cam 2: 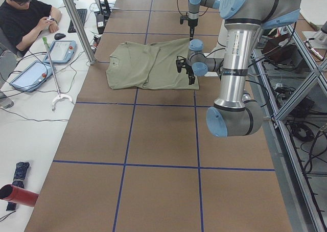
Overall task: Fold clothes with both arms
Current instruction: 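Lower both grippers to the hem corners nearest the robot, then close both grippers on the hem corners nearest the robot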
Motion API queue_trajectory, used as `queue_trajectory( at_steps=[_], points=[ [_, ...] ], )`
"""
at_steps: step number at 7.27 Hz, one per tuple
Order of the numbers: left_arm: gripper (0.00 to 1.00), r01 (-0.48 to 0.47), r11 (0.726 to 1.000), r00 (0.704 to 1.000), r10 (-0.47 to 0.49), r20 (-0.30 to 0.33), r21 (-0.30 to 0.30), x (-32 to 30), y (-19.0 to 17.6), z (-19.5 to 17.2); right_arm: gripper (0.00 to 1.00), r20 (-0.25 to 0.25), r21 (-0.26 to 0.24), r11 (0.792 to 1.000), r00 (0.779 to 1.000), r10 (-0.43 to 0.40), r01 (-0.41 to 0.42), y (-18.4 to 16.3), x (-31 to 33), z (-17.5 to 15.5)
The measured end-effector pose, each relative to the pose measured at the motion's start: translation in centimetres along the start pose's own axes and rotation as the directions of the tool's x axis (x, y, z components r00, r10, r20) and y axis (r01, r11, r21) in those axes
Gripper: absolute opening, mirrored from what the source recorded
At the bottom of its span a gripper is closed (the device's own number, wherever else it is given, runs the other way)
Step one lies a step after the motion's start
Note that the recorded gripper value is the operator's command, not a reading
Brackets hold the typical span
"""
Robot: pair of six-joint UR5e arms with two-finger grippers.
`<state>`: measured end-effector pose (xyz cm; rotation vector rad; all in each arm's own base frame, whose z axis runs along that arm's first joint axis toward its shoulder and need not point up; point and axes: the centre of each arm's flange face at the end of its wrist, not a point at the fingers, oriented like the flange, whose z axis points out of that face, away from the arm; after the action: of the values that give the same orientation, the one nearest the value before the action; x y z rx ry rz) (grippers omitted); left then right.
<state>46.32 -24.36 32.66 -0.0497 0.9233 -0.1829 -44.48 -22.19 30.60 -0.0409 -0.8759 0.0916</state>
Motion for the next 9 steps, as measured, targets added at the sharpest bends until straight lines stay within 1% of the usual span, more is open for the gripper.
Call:
queue_trajectory(
  at_steps=[3,5,6,8,9],
  points=[
    [0.9,0.025,0.999,0.999,-0.024,0.046,-0.025,-0.7,2.4,2.6,0.0,0.013,0.004,1.0,1.0,0.003,-0.003,-0.2,-0.4,-0.4],
    [0.83,0.032,0.999,0.997,-0.03,0.066,-0.028,-1.0,2.8,3.7,0.0,0.017,0.006,1.0,1.0,0.004,-0.004,-0.3,-0.5,-0.5],
    [0.82,0.035,0.999,0.997,-0.032,0.071,-0.027,-1.1,2.7,3.9,0.0,0.017,0.006,1.0,1.0,0.005,-0.005,-0.3,-0.5,-0.5],
    [0.72,0.037,0.999,0.996,-0.035,0.081,-0.026,-1.5,2.7,4.1,0.0,0.017,0.007,1.0,1.0,0.006,-0.006,-0.4,-0.5,-0.5],
    [0.64,0.037,0.999,0.996,-0.035,0.083,-0.026,-1.6,2.7,4.2,0.0,0.016,0.007,1.0,1.0,0.007,-0.007,-0.5,-0.5,-0.5]
  ],
)
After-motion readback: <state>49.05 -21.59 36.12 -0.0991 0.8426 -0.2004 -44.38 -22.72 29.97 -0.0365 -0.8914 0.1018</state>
